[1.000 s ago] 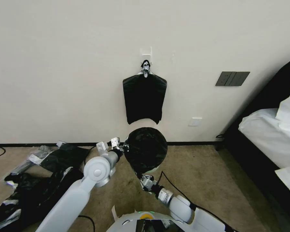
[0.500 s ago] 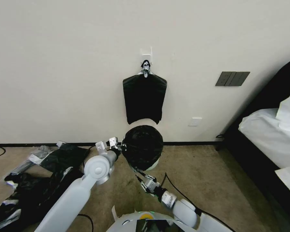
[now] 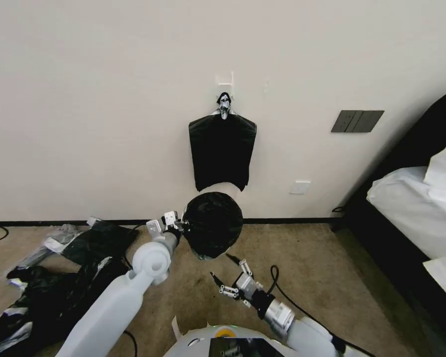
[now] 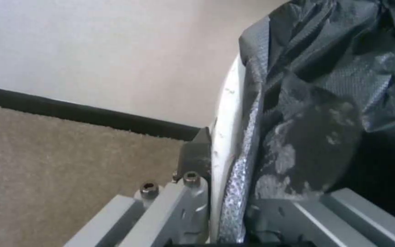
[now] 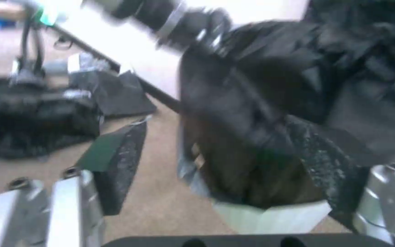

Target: Place a trash bag onto the trash bin.

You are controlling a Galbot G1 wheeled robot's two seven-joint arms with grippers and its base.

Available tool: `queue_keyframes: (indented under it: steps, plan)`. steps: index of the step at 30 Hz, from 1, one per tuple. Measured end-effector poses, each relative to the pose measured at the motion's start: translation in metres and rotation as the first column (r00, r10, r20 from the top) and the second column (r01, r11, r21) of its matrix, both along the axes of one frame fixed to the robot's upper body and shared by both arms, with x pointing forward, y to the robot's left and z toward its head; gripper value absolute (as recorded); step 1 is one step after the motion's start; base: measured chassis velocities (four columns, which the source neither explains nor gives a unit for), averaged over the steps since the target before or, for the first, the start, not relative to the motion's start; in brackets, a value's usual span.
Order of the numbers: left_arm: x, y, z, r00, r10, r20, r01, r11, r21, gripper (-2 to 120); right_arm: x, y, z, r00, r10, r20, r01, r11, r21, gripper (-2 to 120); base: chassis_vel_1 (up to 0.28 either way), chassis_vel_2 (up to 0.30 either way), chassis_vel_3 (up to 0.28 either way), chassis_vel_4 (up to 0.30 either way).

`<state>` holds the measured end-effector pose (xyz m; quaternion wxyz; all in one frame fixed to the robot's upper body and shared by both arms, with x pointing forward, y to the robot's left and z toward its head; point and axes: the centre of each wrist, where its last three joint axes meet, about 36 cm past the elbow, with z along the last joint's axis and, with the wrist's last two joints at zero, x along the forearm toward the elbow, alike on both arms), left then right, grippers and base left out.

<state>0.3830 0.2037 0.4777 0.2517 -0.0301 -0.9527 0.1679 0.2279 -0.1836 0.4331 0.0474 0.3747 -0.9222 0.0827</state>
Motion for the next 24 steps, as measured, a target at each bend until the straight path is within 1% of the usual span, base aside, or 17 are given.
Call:
queue_keyframes:
  steps: [1,2,3,4,5,7,8,11,12,15,16,18,20,21,22,24]
  plan:
    - [0.000,0.000,0.000,1.000,0.000,0.000,0.000,1.000,0.000,2,0.000,0.000,0.000,1.000,0.000,0.000,0.000,1.000,0.000,76,0.000,0.000,0.000,0.000]
    - [-0.004,-0.002,-0.003,1.000,-0.004,0.004,0.003,1.000,0.011,2,0.003,0.002,0.015,0.999,-0.024,-0.044,0.024,1.000,0.020,72,0.000,0.000,0.000,0.000]
    - [-0.007,-0.004,-0.005,1.000,-0.005,0.008,0.004,1.000,0.022,2,0.006,0.004,0.028,0.995,-0.046,-0.090,0.048,0.999,0.021,71,0.000,0.000,0.000,0.000]
    - [-0.007,-0.004,-0.005,1.000,-0.005,0.008,0.004,1.000,0.022,2,0.006,0.004,0.028,0.995,-0.046,-0.090,0.048,0.999,0.021,71,0.000,0.000,0.000,0.000]
    - [-0.012,-0.007,-0.009,1.000,-0.008,0.012,0.007,0.999,0.032,2,0.012,0.005,0.043,0.986,-0.070,-0.151,0.073,0.997,0.012,63,0.000,0.000,0.000,0.000]
    - [-0.018,-0.012,-0.013,1.000,-0.013,0.013,0.013,0.999,0.040,2,0.031,0.008,0.069,0.970,-0.108,-0.220,0.107,0.994,-0.016,54,0.000,0.000,0.000,0.000]
    - [-0.018,-0.012,-0.013,1.000,-0.013,0.013,0.013,0.999,0.040,2,0.031,0.008,0.069,0.970,-0.108,-0.220,0.107,0.994,-0.016,54,0.000,0.000,0.000,0.000]
    - [-0.029,-0.018,-0.018,1.000,-0.019,0.024,0.018,0.998,0.053,2,0.058,0.017,0.093,0.930,-0.143,-0.337,0.145,0.989,-0.018,37,0.000,0.000,0.000,0.000]
    - [-0.029,-0.018,-0.018,1.000,-0.019,0.024,0.018,0.998,0.053,2,0.058,0.017,0.093,0.930,-0.143,-0.337,0.145,0.989,-0.018,37,0.000,0.000,0.000,0.000]
    - [-0.036,-0.024,-0.020,0.999,-0.026,0.038,0.023,0.998,0.062,2,0.084,0.026,0.106,0.897,-0.163,-0.412,0.164,0.986,-0.032,24,0.000,0.000,0.000,0.000]
    - [-0.036,-0.024,-0.020,0.999,-0.026,0.038,0.023,0.998,0.062,2,0.084,0.026,0.106,0.897,-0.163,-0.412,0.164,0.986,-0.032,24,0.000,0.000,0.000,0.000]
    - [-0.039,-0.028,-0.022,0.999,-0.028,0.044,0.025,0.997,0.069,2,0.097,0.034,0.110,0.872,-0.191,-0.450,0.188,0.981,-0.053,14,0.000,0.000,0.000,0.000]
    - [-0.040,-0.032,-0.025,0.998,-0.026,0.051,0.022,0.997,0.073,2,0.108,0.040,0.108,0.846,-0.235,-0.479,0.201,0.972,-0.123,6,0.000,0.000,0.000,0.000]
    - [-0.040,-0.032,-0.025,0.998,-0.026,0.051,0.022,0.997,0.073,2,0.108,0.040,0.108,0.846,-0.235,-0.479,0.201,0.972,-0.123,6,0.000,0.000,0.000,0.000]
    - [-0.040,-0.034,-0.026,0.998,-0.025,0.053,0.021,0.997,0.076,2,0.112,0.044,0.105,0.830,-0.259,-0.494,0.209,0.966,-0.155,1,0.000,0.000,0.000,0.000]
    - [-0.040,-0.037,-0.028,0.998,-0.024,0.066,0.018,0.996,0.090,2,0.118,0.052,0.097,0.810,-0.295,-0.507,0.228,0.955,-0.191,0,0.000,0.000,0.000,0.000]
